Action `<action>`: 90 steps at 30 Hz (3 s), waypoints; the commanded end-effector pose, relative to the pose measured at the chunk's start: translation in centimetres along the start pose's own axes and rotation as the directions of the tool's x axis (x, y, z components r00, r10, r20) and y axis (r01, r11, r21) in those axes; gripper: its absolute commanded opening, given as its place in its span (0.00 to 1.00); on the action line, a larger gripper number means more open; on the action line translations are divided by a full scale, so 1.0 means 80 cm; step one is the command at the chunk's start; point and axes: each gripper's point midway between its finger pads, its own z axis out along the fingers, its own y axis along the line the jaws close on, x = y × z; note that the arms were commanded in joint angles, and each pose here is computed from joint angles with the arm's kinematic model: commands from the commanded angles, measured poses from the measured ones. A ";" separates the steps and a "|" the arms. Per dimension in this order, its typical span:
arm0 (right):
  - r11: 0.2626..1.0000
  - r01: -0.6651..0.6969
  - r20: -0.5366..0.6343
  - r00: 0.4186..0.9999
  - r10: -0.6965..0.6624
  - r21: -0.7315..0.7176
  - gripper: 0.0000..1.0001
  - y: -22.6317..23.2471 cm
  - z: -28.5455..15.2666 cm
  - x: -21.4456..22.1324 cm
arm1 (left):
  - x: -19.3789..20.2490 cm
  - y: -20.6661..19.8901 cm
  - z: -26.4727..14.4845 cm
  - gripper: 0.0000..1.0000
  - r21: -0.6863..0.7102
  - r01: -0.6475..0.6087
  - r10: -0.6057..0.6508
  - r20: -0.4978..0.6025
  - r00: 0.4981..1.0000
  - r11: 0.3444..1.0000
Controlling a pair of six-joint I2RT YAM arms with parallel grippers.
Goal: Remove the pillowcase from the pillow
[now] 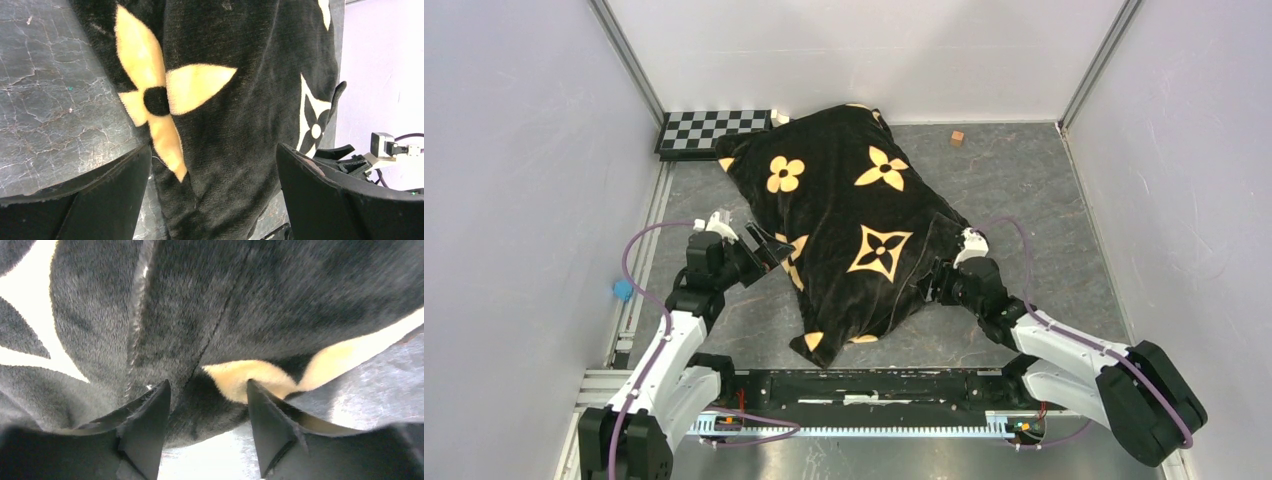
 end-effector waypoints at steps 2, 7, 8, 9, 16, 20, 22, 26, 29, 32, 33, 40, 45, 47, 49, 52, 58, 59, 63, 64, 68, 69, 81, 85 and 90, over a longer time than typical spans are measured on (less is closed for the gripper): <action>0.995 0.050 0.145 0.988 -0.061 0.083 0.29 -0.003 -0.004 -0.059 | -0.011 -0.010 0.005 1.00 0.036 -0.037 0.036 0.027 0.999 0.999; 0.985 0.170 0.284 0.943 -0.171 0.029 0.00 0.023 -0.036 -0.111 | -0.006 -0.006 0.008 1.00 0.035 -0.037 0.037 0.015 0.999 0.999; 0.981 0.192 0.311 0.931 -0.189 0.021 0.00 0.030 -0.044 -0.122 | -0.004 -0.004 0.009 1.00 0.036 -0.030 0.030 0.014 0.999 0.999; 0.979 0.206 0.339 0.920 -0.198 0.015 0.00 0.036 -0.053 -0.134 | -0.003 -0.004 0.010 1.00 0.041 -0.023 0.023 0.015 1.000 0.999; 0.974 0.221 0.456 0.863 -0.219 0.050 0.00 0.046 -0.096 -0.182 | 0.006 -0.001 0.016 1.00 0.059 0.013 -0.013 -0.001 1.000 0.998; 0.972 0.233 0.419 0.880 -0.224 0.030 0.45 0.045 -0.089 -0.168 | 0.007 0.002 0.019 1.00 0.057 0.017 -0.016 -0.006 1.000 0.998; 0.970 0.241 0.342 0.911 -0.230 0.012 0.92 0.045 -0.072 -0.147 | 0.006 0.001 0.019 1.00 0.058 0.013 -0.013 -0.003 1.000 0.998; 0.974 0.205 0.169 0.961 -0.219 0.098 0.98 0.022 -0.042 -0.117 | 0.003 0.000 0.019 1.00 0.059 0.011 -0.011 0.004 1.000 0.998; 0.977 0.176 0.101 0.977 -0.188 0.117 0.98 0.019 -0.023 -0.106 | 0.003 -0.001 0.019 1.00 0.060 0.008 -0.009 0.007 1.000 0.998; 0.990 0.136 0.092 0.986 -0.139 0.038 0.98 0.037 -0.008 -0.098 | 0.003 0.001 0.018 1.00 0.055 0.003 -0.004 0.007 1.000 0.998; 0.993 0.118 0.095 0.988 -0.119 0.016 0.98 0.041 -0.003 -0.095 | 0.003 0.001 0.018 1.00 0.053 0.000 -0.001 0.009 1.000 0.999; 0.957 -0.014 0.050 0.999 0.000 0.290 0.97 -0.026 0.007 -0.066 | -0.001 -0.001 0.015 1.00 0.046 -0.018 0.018 0.016 1.000 0.999; 0.871 -0.051 0.132 0.991 -0.016 0.489 0.70 -0.080 -0.027 -0.071 | -0.009 -0.003 0.014 1.00 0.041 -0.041 0.039 0.038 0.998 0.998; 0.866 -0.036 0.132 0.991 -0.035 0.499 0.67 -0.088 -0.033 -0.066 | -0.008 -0.001 0.014 1.00 0.036 -0.037 0.035 0.038 0.999 0.999; 0.874 -0.020 0.117 0.992 -0.042 0.486 0.65 -0.087 -0.034 -0.060 | -0.006 0.002 0.016 1.00 0.031 -0.028 0.027 0.035 0.999 0.999; 0.906 0.003 0.090 0.995 -0.045 0.423 0.57 -0.076 -0.027 -0.052 | -0.004 0.003 0.019 1.00 0.036 -0.012 0.011 0.032 0.999 0.999; 0.990 0.053 0.079 0.995 -0.064 0.129 0.71 -0.009 -0.005 -0.053 | 0.000 0.006 0.024 1.00 0.036 0.003 -0.004 0.016 1.000 0.999; 0.992 0.049 0.077 0.995 -0.058 0.120 0.75 -0.006 -0.004 -0.053 | 0.000 0.006 0.025 1.00 0.036 0.003 -0.004 0.016 1.000 0.999; 0.991 0.040 0.049 0.998 -0.047 0.130 0.74 -0.006 0.002 -0.049 | 0.002 0.013 0.030 1.00 0.019 0.031 -0.031 0.013 0.999 0.999; 0.990 0.037 0.038 0.998 -0.042 0.135 0.71 -0.008 0.003 -0.045 | 0.003 0.016 0.032 1.00 0.010 0.044 -0.044 0.012 0.999 0.999; 0.996 0.060 0.001 0.998 -0.060 0.069 0.00 0.004 0.003 -0.036 | 0.002 0.031 0.040 1.00 -0.044 0.093 -0.092 0.026 0.995 0.995; 0.997 0.076 0.002 0.997 -0.076 0.035 0.00 0.011 0.002 -0.038 | 0.001 0.037 0.042 1.00 -0.066 0.112 -0.110 0.035 0.993 0.992; 0.991 0.019 0.313 0.948 -0.061 0.135 0.00 -0.008 -0.062 -0.113 | 0.003 0.085 0.083 0.98 -0.182 0.295 -0.282 0.093 0.955 0.938; 0.995 -0.003 0.393 0.919 -0.035 0.095 0.00 -0.010 -0.075 -0.116 | -0.001 0.090 0.094 0.92 -0.189 0.298 -0.283 0.105 0.953 0.936; 0.997 -0.012 0.411 0.912 -0.018 0.071 0.00 -0.010 -0.079 -0.112 | -0.012 0.079 0.114 0.74 -0.122 0.317 -0.304 0.110 0.946 0.941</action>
